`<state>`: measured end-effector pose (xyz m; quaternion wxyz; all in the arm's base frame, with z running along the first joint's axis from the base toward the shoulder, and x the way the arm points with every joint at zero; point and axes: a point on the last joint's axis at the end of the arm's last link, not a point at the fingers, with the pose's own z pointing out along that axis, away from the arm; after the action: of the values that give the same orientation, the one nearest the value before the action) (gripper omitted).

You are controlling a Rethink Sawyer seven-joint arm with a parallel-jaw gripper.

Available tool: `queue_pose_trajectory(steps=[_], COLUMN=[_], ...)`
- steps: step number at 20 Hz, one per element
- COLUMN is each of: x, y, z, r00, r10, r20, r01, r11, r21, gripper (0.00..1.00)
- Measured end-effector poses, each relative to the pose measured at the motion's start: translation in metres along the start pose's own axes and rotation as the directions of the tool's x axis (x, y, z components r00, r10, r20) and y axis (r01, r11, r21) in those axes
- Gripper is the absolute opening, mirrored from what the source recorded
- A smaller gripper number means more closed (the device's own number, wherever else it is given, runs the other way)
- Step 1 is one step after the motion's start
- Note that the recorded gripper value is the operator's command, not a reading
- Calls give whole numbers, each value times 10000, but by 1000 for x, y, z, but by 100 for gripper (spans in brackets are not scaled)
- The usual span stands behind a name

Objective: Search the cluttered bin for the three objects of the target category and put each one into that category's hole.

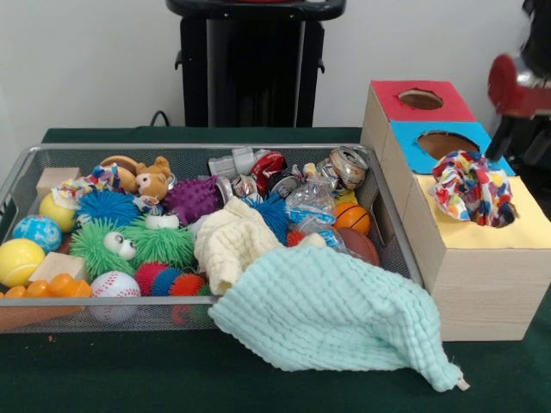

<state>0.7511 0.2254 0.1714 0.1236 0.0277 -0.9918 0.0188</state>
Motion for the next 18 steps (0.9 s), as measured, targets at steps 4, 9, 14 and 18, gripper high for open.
queue_pose_trajectory(steps=[4, 9, 14, 18], x=[1, -1, -2, -4], y=[0, -4, -17, -36], z=[-58, -100, -123, -126], r00=[9998, 9994, 9955, 9890], r10=[-40, -17, 159, 437], r20=[-189, 332, 932, 1410], r01=[37, 27, -129, -385], r11=[9998, 9996, 9994, 9985], r21=[-170, -278, -336, -397], gripper=[100, 100, 100, 100])
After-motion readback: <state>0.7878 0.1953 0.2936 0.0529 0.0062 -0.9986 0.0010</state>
